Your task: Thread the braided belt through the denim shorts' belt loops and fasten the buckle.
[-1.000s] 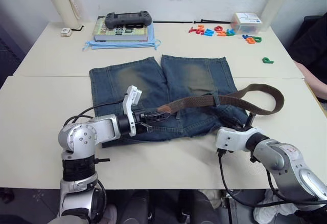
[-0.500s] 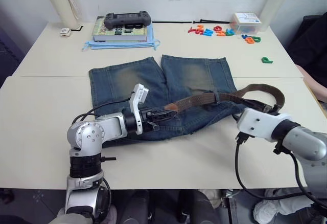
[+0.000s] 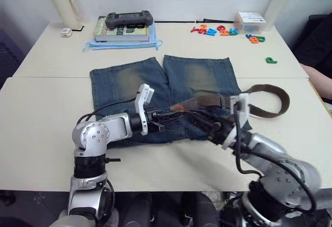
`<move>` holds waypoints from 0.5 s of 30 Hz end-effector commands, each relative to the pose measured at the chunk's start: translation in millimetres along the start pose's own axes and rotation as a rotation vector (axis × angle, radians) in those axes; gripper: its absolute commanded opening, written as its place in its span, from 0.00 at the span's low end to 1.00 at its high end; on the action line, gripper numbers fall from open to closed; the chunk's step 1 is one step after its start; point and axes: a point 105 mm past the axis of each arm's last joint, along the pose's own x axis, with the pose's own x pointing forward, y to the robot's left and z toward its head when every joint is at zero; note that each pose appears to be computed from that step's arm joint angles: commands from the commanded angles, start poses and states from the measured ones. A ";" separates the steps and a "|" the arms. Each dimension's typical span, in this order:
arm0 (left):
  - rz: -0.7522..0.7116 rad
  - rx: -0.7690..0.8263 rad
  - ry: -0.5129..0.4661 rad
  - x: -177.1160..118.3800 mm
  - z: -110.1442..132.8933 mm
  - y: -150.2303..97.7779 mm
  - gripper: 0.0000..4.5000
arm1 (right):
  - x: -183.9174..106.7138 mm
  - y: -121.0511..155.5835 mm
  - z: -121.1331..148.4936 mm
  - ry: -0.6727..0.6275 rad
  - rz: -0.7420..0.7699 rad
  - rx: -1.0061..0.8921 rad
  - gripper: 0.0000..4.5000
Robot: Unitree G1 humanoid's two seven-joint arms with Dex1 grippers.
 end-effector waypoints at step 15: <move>-0.034 0.036 -0.049 0.0 11.8 -9.8 0.00 | 20.5 -15.4 -11.2 -0.048 -0.021 0.376 0.54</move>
